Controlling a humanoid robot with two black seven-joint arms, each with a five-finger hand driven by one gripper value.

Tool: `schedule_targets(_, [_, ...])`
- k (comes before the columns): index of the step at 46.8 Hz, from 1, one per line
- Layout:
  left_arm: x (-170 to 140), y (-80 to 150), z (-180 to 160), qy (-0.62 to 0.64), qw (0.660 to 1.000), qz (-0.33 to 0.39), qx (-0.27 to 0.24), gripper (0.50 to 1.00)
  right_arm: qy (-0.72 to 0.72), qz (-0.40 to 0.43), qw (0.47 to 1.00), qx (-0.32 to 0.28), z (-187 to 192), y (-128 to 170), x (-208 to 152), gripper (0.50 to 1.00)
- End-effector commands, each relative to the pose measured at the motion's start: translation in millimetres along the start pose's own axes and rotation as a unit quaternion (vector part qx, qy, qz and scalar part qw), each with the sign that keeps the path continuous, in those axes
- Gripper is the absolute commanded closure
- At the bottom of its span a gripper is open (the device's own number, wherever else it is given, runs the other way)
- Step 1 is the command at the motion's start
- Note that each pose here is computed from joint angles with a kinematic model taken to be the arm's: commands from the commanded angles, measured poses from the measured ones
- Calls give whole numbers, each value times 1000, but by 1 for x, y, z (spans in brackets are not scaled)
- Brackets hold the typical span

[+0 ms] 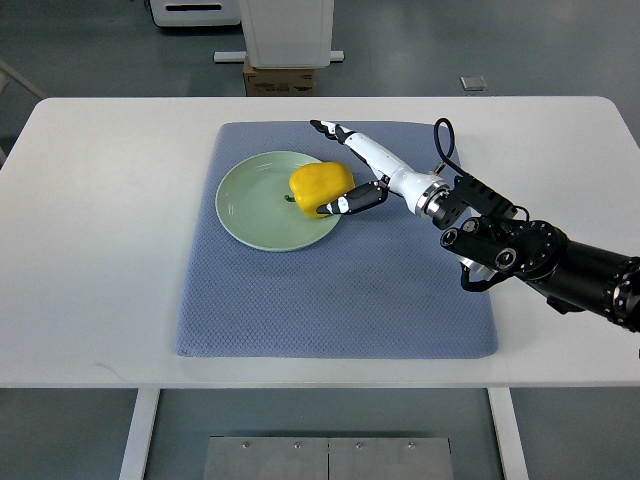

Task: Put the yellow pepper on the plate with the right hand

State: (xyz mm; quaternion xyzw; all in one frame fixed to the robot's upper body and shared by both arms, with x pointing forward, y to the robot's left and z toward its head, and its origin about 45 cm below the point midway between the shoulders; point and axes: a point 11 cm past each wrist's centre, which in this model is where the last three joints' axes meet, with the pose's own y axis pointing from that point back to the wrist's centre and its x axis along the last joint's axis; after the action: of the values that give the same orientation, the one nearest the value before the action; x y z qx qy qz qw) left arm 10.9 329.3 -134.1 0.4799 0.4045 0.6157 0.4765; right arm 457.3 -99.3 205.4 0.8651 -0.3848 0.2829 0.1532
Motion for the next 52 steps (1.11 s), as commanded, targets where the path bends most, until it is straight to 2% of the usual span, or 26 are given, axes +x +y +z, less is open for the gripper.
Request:
schedule_targets(1, [0,0,0,0,1000,0,0,500,-12,13,1000,6,-5,-3,5,505])
schedule_targets(16, [0,0,0,0,1000,-1,0,500,-41,27,999,-4,6,4,-2,500])
schedule_targets(29, [0,0,0,0,1000,0,0,500,-106,74,992,-5,12,8,0,500])
schedule_targets(43, [0,0,0,0,1000,0,0,500,-213,152,965,-20,32,23,3,500])
schedule_targets(52, [0,0,0,0,1000,0,0,500,-272,215,937,-39,54,41,24,500])
